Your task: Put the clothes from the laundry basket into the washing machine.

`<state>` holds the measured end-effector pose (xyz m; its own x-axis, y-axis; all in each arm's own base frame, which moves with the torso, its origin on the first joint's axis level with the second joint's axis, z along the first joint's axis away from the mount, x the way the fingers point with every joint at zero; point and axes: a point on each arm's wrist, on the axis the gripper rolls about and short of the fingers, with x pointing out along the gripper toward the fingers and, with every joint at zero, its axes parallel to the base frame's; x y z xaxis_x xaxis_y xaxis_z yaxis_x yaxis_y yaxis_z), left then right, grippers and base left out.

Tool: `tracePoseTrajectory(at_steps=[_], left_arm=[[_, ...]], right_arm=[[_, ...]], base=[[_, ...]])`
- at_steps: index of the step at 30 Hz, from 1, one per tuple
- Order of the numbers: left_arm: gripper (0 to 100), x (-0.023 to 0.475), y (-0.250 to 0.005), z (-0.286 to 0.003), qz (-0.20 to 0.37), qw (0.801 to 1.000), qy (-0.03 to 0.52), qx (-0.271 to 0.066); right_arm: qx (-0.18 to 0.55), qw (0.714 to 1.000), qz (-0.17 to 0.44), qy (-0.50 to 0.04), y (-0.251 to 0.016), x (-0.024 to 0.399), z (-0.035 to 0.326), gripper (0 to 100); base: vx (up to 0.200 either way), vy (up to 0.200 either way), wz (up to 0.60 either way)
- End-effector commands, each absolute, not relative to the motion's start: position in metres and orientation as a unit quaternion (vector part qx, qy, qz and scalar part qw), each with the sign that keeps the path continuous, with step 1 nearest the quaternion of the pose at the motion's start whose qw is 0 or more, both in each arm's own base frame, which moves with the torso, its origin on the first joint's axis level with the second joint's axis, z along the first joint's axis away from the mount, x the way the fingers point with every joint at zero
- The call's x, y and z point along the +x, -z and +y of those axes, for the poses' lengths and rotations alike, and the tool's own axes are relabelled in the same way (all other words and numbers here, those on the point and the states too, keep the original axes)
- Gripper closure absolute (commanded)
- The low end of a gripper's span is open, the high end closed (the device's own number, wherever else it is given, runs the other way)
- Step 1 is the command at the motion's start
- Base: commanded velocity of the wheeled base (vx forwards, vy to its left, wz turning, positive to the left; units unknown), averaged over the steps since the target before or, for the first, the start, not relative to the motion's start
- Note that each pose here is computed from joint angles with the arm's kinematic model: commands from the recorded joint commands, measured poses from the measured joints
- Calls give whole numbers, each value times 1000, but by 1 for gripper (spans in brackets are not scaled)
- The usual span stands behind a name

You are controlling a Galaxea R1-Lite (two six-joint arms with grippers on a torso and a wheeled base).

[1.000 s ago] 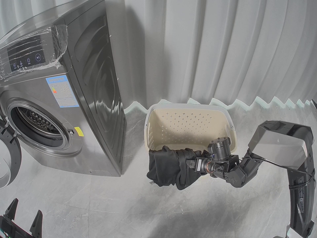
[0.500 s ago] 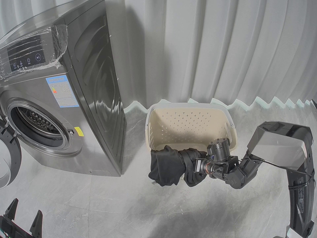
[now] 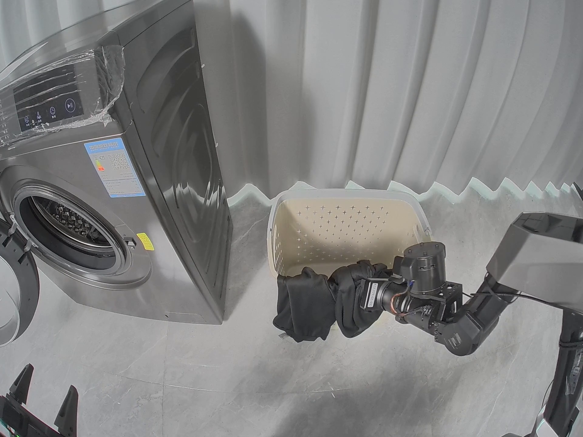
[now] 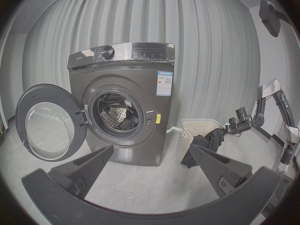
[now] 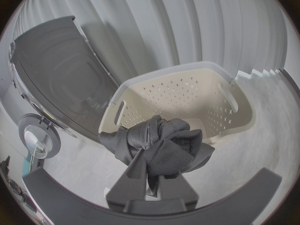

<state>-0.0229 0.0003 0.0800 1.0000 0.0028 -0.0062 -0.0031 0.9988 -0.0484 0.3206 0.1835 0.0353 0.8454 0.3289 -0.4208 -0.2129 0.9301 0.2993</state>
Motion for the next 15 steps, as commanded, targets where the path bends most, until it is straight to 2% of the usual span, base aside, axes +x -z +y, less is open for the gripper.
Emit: tracePoseTrajectory(at_steps=[1,8,10,15], left_arm=[[0,-23,-76,0,3,1000,-2,-25],[0,-23,-76,0,3,1000,-2,-25],[0,-23,-76,0,3,1000,-2,-25],[0,-23,-76,0,3,1000,-2,-25]], right_arm=[[139,958,188,-167,-78,289,174,100],[163,961,93,-202,-105,265,170,100],[138,966,55,-212,-111,255,164,100],[96,967,14,-234,-127,234,161,100]], base=[[0,0,0],[0,0,0],[0,0,0],[0,0,0]])
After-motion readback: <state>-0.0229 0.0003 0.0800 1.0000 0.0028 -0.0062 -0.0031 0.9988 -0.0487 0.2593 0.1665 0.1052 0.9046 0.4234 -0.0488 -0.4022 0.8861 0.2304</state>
